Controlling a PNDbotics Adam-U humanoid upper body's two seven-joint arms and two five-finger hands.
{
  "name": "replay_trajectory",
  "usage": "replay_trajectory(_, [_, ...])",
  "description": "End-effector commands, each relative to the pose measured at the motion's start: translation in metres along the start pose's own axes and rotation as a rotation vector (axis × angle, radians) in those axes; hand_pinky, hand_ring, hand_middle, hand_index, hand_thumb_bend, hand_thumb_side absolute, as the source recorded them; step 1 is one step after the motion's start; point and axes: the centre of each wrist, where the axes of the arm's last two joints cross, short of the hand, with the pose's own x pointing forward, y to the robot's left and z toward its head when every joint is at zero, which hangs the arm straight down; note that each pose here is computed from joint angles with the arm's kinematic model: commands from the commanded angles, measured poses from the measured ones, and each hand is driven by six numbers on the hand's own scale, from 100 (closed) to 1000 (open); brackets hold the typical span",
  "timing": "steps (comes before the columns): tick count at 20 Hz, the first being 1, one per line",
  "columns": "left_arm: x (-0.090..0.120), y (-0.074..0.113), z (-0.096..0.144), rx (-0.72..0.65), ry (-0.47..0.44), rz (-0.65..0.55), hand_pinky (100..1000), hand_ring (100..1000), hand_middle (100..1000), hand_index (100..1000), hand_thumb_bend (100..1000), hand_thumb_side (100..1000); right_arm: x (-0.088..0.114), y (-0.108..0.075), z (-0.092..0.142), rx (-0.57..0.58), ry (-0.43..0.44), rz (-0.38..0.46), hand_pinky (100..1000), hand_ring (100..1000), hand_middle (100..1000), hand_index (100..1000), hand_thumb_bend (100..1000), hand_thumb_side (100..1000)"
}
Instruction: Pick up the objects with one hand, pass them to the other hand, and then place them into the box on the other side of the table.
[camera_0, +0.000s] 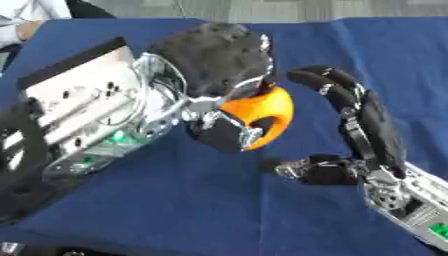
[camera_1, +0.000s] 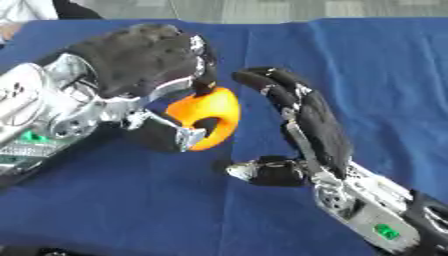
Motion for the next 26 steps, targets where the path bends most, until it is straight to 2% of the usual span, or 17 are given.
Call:
replay_trajectory(1, [-0.013,0.005,0.007,0.023,0.044,-0.013,728,613,483,438,115,297,0.0,-0.006,-0.002,0.001,-0.008,0.025,760,775,734,839,825,225])
replay_trajectory(9, [-0.047,0.008,0.024,0.065,0.127,0.065,736,603,477,437,100,254,-0.001,-0.006,0.003,0.016,-0.004,0.045,769,785,746,845,821,221])
replay_trajectory(15, [-0.075,0.012,0.044,0.093,0.23,0.125,740,598,475,436,100,251,-0.004,-0.009,0.005,0.004,-0.007,0.059,772,785,746,844,814,215])
replay_trajectory(21, [-0.097,0.013,0.061,0.128,0.337,0.184,746,590,471,433,100,245,-0.006,-0.01,0.006,-0.017,-0.001,0.064,772,783,744,842,778,213])
replay_trajectory(26, [-0.113,0.012,0.076,0.159,0.443,0.224,751,584,467,430,100,244,-0.007,-0.012,0.007,-0.036,0.004,0.069,772,781,742,840,784,206])
